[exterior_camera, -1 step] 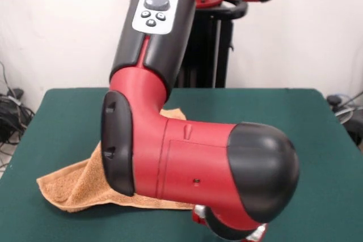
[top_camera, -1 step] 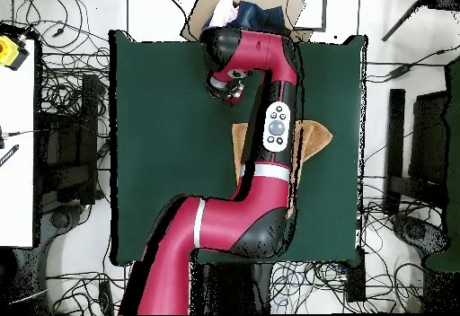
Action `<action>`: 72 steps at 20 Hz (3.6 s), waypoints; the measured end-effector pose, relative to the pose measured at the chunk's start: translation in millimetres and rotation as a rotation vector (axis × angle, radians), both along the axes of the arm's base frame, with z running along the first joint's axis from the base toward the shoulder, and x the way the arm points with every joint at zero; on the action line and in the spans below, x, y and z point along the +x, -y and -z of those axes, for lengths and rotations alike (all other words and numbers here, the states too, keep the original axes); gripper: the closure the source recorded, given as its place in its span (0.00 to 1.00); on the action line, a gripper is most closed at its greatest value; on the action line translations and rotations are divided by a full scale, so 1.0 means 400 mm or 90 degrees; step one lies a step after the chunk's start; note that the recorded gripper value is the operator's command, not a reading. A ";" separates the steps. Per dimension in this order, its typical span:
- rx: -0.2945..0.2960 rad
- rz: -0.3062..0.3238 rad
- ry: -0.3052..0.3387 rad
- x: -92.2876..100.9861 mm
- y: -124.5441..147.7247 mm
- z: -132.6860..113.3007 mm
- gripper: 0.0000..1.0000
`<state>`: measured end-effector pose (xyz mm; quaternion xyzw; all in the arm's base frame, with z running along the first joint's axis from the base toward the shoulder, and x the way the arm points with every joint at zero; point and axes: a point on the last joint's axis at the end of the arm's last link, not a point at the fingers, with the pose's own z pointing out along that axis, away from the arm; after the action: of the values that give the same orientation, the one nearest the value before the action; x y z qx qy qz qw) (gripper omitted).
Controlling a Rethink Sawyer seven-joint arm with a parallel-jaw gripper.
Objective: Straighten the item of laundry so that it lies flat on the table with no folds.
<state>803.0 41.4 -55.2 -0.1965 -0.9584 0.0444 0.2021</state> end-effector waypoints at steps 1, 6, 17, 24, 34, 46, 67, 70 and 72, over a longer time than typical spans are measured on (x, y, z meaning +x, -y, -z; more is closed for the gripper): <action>0.004 0.008 0.001 0.002 -0.015 -0.005 1.00; 0.040 0.011 -0.007 0.010 -0.071 -0.022 1.00; 0.104 0.051 -0.033 0.056 -0.131 -0.025 1.00; 0.018 0.026 0.002 0.072 -0.100 0.005 1.00; -0.206 -0.013 0.106 0.053 0.092 -0.266 1.00; -0.186 0.011 0.220 0.021 0.284 -0.685 1.00; -0.227 -0.034 0.150 -0.082 0.344 -0.761 1.00; -0.243 -0.042 0.104 -0.114 0.356 -0.749 1.00; -0.257 -0.049 0.075 -0.135 0.367 -0.743 1.00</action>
<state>749.0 -105.4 242.0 -0.1987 -0.9470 0.2317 0.1004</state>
